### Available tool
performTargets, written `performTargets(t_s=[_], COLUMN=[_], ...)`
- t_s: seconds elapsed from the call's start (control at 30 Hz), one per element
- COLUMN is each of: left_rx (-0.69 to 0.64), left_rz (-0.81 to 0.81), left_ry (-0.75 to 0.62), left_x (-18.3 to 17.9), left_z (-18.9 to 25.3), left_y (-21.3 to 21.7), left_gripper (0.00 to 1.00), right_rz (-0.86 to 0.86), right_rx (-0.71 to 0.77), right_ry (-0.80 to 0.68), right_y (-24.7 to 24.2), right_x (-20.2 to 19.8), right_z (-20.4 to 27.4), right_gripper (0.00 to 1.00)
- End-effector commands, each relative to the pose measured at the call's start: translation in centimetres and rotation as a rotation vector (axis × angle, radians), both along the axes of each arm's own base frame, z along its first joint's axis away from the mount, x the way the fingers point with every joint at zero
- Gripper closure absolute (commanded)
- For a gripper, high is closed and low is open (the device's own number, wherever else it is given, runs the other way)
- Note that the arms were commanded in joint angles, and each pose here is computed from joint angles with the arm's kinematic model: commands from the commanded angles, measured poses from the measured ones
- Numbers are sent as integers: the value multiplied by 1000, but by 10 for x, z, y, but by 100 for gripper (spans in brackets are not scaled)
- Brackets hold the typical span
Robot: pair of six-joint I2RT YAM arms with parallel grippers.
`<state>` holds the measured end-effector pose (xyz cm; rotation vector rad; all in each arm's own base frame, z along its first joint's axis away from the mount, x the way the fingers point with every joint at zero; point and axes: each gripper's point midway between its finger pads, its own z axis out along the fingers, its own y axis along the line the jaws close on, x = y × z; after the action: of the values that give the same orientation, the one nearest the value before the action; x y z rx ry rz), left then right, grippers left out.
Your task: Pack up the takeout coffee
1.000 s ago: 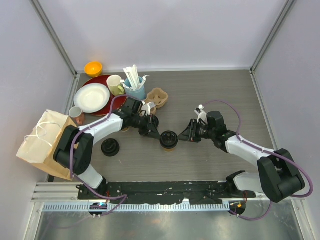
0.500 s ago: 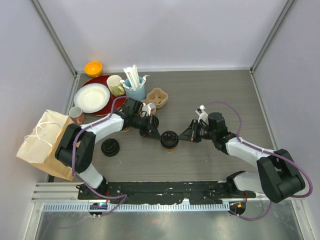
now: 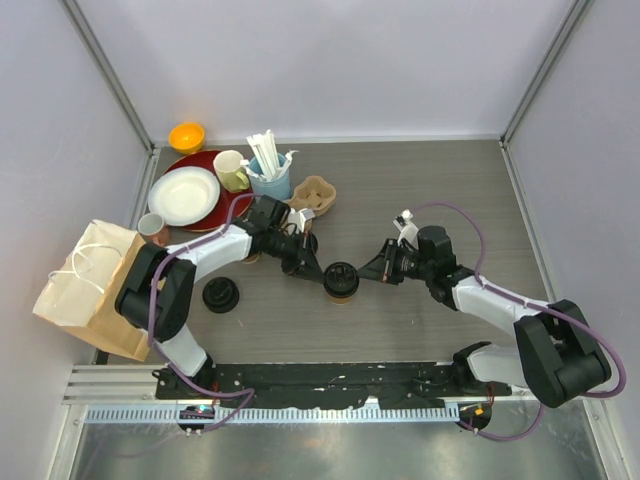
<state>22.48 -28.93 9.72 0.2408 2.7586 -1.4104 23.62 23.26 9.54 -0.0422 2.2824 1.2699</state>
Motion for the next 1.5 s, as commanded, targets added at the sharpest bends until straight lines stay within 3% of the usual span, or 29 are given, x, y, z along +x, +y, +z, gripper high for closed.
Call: performTargets(t_s=[0.0,0.2,0.67,0.83,1.47], left_rx=[240,176,89,76,159], left_rz=[-33,-52,-104,-117,-97], left_ry=[-15,-83,-150,-163,-249], left_x=[-9,0,10,11,22], left_z=[-54,-28,12,23,31], left_y=[15,6,-9,-10,11], left_gripper=[100,100,84,81,73], right_rz=[-2,14,40,52,144], right_rx=[-191,-174,-151,-155,-251], right_ry=[163,35,-27,-63,-96], right_y=[-20,-14,-9,-6,7], right_x=[-27,-9,-2,4,46], right_z=[-47,-2,21,30,22], right_gripper=[99,91,79,68,70])
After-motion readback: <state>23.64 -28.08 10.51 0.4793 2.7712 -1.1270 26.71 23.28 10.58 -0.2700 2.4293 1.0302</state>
